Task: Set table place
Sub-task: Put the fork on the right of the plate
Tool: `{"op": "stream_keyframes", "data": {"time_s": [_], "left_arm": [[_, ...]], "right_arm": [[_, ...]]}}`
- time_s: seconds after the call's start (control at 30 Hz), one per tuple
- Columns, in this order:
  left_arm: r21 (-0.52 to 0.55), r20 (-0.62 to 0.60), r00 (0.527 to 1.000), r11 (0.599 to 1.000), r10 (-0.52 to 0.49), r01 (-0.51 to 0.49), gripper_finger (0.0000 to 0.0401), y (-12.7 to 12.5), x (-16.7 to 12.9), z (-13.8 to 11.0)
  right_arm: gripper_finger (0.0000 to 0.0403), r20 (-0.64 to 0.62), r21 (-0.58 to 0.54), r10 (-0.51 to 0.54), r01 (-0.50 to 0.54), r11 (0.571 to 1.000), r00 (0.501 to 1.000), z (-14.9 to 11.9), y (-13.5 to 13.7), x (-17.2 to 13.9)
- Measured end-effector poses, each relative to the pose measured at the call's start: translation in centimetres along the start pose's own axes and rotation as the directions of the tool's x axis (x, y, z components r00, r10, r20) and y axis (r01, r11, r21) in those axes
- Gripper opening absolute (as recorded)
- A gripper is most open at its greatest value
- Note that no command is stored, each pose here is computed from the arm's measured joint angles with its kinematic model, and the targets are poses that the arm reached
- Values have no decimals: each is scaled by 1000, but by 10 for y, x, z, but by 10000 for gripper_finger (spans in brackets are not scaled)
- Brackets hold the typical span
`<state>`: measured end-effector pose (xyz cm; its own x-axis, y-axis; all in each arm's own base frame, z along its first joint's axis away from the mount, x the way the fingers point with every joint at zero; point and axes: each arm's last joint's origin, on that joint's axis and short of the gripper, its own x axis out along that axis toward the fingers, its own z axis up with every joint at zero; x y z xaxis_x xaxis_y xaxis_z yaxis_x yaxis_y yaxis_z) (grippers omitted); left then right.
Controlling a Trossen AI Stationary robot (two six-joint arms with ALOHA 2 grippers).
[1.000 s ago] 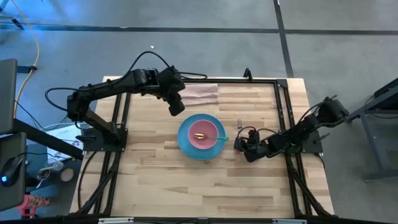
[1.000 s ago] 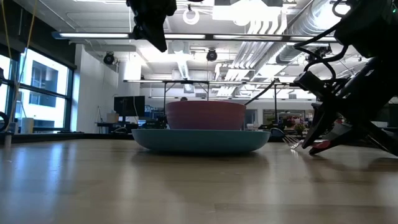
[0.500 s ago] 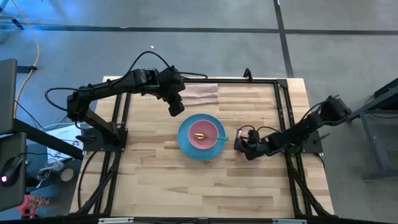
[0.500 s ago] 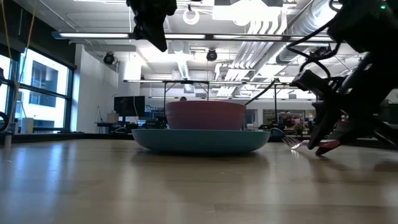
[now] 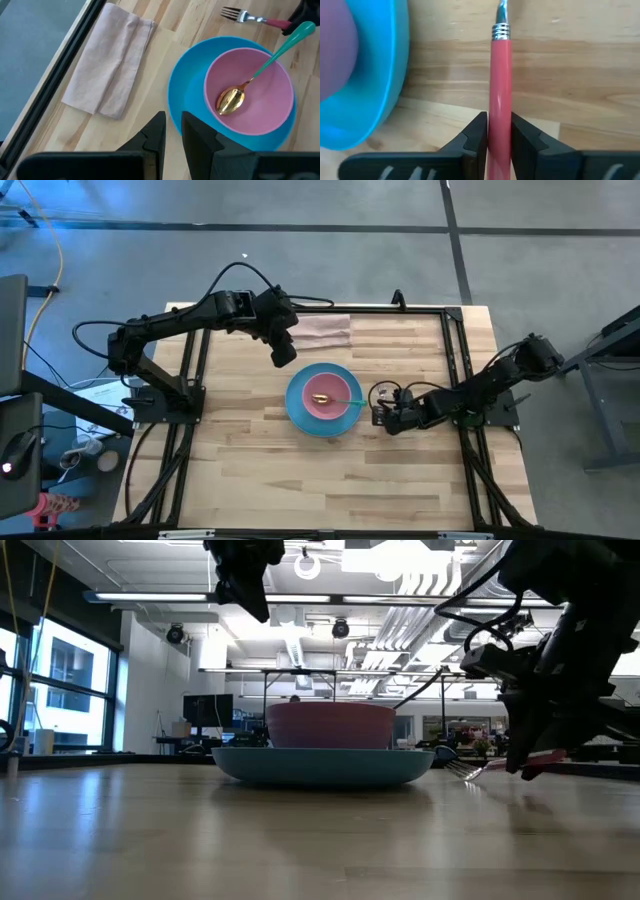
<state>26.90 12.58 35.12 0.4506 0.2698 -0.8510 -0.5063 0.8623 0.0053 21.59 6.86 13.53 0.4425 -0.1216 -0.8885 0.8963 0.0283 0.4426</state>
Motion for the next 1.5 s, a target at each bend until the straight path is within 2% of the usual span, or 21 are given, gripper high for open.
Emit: {"op": "stream_keyframes", "data": {"time_s": [0.57, 0.77, 1.1, 1.5], "left_arm": [[6, 8, 1000, 1000, -5, 5, 51, 0, 0, 1], [8, 31, 999, 1000, -7, 7, 51, 0, 0, 3], [14, 58, 998, 1000, -18, 18, 51, -1, 0, 6], [27, 67, 998, 999, -20, 18, 51, -1, 0, 7]], "right_arm": [[62, -30, 23, -35, 35, 999, 999, 0, -2, -1], [62, -83, -21, -141, 139, 990, 987, 4, -9, -1], [62, -138, -97, -176, 163, 982, 975, 20, -7, 3], [62, -188, -132, -194, 171, 976, 963, 22, -7, 3]]}}
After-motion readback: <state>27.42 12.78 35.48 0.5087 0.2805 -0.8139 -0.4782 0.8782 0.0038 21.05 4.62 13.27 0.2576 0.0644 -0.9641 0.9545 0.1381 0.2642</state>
